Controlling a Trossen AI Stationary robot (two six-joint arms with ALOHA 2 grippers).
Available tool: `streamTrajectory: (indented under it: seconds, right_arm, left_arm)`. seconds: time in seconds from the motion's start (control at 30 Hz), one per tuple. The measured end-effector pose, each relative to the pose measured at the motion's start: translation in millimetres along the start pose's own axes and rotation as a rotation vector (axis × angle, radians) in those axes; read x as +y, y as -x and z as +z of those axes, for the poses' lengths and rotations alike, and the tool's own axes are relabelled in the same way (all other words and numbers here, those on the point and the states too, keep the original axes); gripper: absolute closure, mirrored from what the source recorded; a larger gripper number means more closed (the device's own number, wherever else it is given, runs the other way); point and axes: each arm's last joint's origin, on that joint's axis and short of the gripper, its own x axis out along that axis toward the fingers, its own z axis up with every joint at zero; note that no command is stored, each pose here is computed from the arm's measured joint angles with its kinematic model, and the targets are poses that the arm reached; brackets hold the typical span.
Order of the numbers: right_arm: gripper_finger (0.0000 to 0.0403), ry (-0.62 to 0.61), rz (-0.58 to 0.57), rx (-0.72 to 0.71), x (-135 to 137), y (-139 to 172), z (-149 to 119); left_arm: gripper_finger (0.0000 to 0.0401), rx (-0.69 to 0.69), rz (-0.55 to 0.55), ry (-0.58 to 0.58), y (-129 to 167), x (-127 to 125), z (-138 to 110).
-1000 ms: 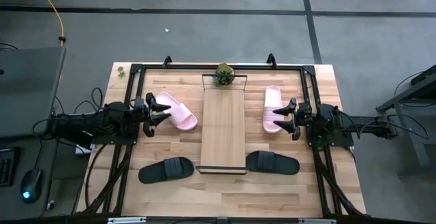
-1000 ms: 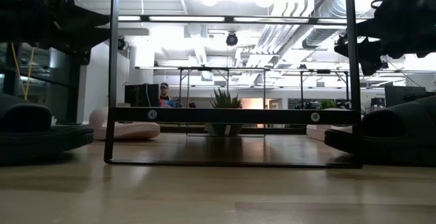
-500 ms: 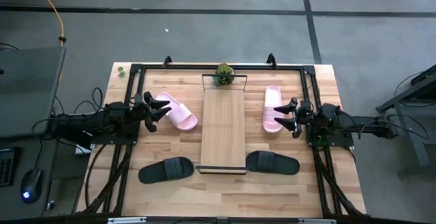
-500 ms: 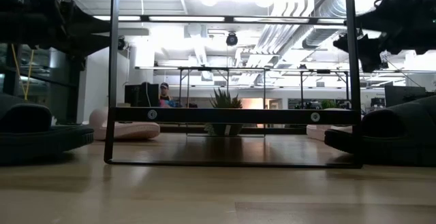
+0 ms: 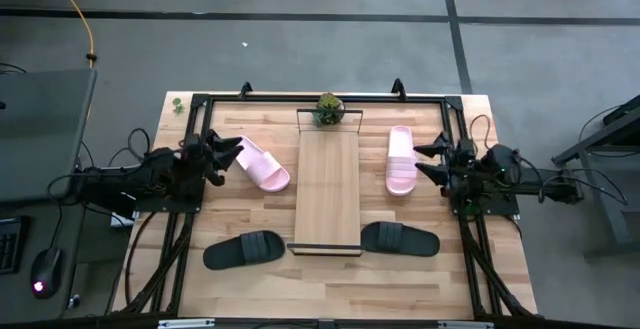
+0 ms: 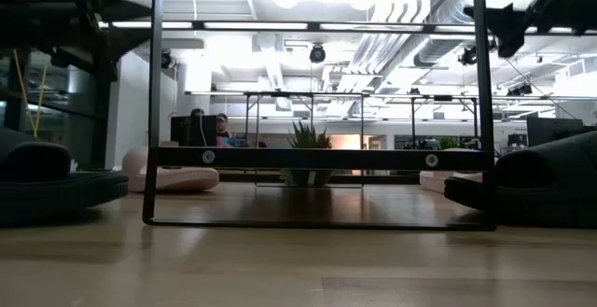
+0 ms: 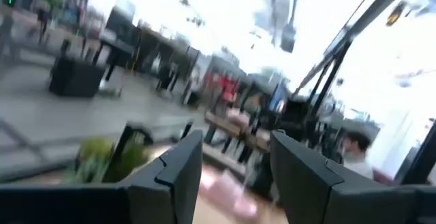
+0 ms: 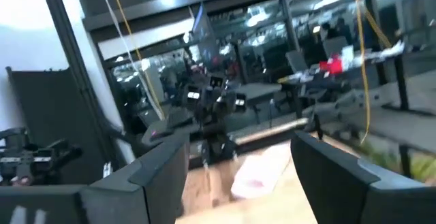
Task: Pick and place slides into the shelf
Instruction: Put the right pink slide on the shelf
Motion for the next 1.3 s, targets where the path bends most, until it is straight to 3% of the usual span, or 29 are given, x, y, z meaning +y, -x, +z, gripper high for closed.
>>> streamTrajectory:
  seconds: [0.2,0.3,0.7,0.97,1.13,1.3]
  right_arm:
    - [0.0155,0.044,-0.042,-0.085,4.0,3.6,25.1]
    - [0.0155,0.060,-0.049,-0.104,4.9,4.6,30.5]
    - [0.0155,0.098,-0.063,-0.135,5.7,5.6,35.8]
    - [0.0155,0.096,-0.063,-0.160,8.5,6.7,48.5]
    - [0.0155,0.099,-0.079,-0.094,10.0,-3.3,51.7]
    - [0.0155,0.125,-0.180,0.028,9.6,-15.6,55.4]
  left_arm:
    - [0.0245,-0.160,-0.145,-0.022,2.0,-8.5,17.8]
    - [0.0245,-0.176,-0.184,-0.026,2.4,-12.8,27.2]
    - [0.0245,0.035,-0.110,-0.128,-13.7,-34.4,70.5]
    - [0.0245,0.126,-0.074,-0.157,-31.7,-39.0,64.9]
    - [0.0245,0.117,-0.048,-0.158,-39.8,-40.7,63.7]
    - [0.0245,0.101,-0.053,-0.152,-42.3,-41.9,64.3]
